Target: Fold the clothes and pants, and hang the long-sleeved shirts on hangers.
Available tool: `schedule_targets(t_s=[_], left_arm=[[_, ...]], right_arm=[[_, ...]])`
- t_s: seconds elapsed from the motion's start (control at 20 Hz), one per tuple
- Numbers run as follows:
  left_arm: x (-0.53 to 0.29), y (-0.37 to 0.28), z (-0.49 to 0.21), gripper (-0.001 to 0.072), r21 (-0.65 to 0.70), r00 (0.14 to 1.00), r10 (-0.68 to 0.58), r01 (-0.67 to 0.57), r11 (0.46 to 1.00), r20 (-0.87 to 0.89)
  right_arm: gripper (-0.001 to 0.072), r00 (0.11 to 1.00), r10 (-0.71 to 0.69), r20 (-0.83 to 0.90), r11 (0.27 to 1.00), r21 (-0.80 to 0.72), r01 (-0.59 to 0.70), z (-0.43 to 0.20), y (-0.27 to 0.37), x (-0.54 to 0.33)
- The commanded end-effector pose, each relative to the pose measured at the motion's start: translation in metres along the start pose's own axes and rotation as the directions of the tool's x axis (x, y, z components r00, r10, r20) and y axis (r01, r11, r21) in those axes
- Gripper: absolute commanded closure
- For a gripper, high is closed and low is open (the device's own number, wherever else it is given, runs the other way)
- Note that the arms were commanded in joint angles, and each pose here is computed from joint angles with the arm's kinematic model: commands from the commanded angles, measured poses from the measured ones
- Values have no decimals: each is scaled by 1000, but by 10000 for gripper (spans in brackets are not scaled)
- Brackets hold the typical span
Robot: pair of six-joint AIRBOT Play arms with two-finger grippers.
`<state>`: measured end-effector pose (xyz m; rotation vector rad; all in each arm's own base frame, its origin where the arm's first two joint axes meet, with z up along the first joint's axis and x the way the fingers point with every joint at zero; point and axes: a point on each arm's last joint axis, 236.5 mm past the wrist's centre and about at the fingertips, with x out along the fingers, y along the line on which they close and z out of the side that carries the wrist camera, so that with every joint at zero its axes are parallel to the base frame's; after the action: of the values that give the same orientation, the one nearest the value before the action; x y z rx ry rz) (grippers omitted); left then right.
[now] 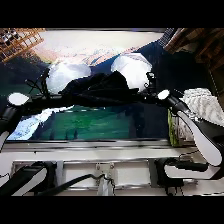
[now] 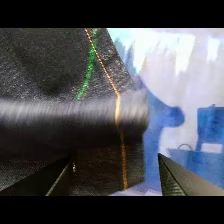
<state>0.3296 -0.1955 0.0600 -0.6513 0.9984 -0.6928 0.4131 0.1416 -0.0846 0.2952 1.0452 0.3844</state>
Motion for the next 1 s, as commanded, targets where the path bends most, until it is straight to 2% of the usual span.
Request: schedule_targets(t_s=[0.0,0.05,0.15,0.2,0.25,0.3,0.5,0.75,0.95], left_arm=[[0,0,1,678,0,1000,-1,1,1000,3],[0,0,1,678,-1,1000,-1,1,1000,4],[0,0,2,678,-1,1000,2,-2,1000,9],[0,1,3,678,-1,1000,3,-3,1000,11],[-1,0,4,678,-2,1000,2,-2,1000,14],[-1,-2,5,678,-7,1000,-6,6,1000,18],[-8,-21,21,678,22,998,-42,41,999,51],[-45,-57,62,678,129,982,-71,49,990,174],[-109,-115,105,678,288,931,-123,20,957,343]], right_arm=[[142,997,69,22,997,45,-70,5,14,6],[188,994,102,33,993,62,-104,7,21,7],[332,988,149,47,986,73,-152,10,34,6],[456,986,162,46,983,80,-165,10,38,6],[614,984,172,43,981,85,-175,9,40,6],[683,981,189,31,978,84,-191,7,45,4],[687,971,235,53,969,62,-238,18,55,-23],[689,941,247,230,967,-2,-253,64,65,-101],[689,855,276,440,961,-108,-255,107,96,-210]])
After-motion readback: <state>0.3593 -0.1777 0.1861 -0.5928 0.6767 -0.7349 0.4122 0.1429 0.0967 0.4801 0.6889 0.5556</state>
